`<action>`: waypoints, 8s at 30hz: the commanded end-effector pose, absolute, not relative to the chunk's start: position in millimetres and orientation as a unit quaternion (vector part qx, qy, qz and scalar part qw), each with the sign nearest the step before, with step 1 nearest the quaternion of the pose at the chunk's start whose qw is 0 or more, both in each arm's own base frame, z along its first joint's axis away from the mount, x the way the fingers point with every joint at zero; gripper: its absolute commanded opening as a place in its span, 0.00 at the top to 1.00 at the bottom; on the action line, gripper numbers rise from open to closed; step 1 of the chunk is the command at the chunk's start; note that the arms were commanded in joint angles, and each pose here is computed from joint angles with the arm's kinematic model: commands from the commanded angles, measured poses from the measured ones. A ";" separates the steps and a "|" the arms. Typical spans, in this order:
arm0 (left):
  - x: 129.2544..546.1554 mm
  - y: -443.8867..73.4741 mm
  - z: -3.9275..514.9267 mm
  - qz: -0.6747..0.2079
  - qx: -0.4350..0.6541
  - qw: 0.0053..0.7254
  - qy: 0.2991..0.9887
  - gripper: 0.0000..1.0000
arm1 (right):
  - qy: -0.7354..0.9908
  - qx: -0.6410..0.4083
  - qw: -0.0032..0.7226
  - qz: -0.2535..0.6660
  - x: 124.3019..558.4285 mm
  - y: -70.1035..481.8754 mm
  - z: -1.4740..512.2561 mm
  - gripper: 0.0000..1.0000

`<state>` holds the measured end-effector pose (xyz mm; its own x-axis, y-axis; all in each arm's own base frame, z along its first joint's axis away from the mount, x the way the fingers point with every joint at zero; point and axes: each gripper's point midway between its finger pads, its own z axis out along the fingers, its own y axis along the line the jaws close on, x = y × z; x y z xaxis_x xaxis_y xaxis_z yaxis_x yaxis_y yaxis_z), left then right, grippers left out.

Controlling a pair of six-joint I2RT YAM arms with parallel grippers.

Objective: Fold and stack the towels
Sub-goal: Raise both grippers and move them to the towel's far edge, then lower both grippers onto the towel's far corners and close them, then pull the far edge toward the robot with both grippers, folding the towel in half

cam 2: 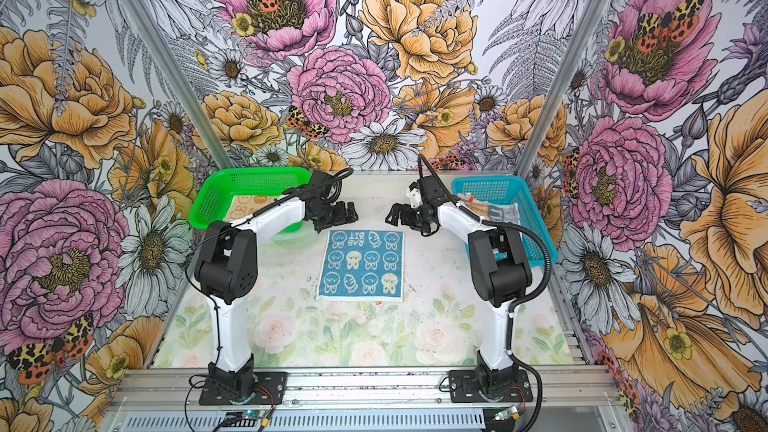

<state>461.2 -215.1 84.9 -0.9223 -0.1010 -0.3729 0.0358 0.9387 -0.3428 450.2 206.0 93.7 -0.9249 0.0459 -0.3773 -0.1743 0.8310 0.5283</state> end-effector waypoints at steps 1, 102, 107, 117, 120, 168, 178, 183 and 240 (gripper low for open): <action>450.3 -203.0 93.0 -0.139 0.001 0.200 0.970 0.01 | 0.959 -0.078 0.164 0.219 445.0 190.6 66.7 0.11; 493.7 -206.1 -6.9 -0.117 0.092 0.103 0.983 0.83 | 0.974 -0.185 0.111 0.070 485.7 153.8 29.8 1.00; 495.0 -205.3 -7.5 -0.117 0.093 0.104 0.983 0.91 | 0.973 -0.186 0.112 0.075 484.9 156.0 32.6 1.00; 488.1 -218.4 -15.8 -0.127 0.103 0.092 0.982 1.00 | 0.973 -0.186 0.114 0.079 484.3 157.2 35.8 1.00; 493.7 -218.1 -5.9 -0.133 0.100 0.103 0.981 1.00 | 0.972 -0.186 0.119 0.085 484.7 159.2 40.9 1.00; 448.3 -171.7 92.3 -0.165 0.011 0.204 0.965 1.00 | 0.967 -0.187 0.107 0.137 400.1 186.0 90.8 1.00; 389.5 -166.9 86.2 -0.168 -0.018 0.185 0.968 1.00 | 0.971 -0.186 0.097 0.113 363.6 178.5 87.5 1.00; 364.0 -168.3 80.7 -0.176 -0.025 0.179 0.968 1.00 | 0.973 -0.178 0.088 0.118 346.5 176.3 80.7 1.00; 308.9 -188.8 73.0 -0.188 -0.022 0.166 0.968 0.62 | 0.976 -0.154 0.081 0.130 283.3 190.7 58.2 0.58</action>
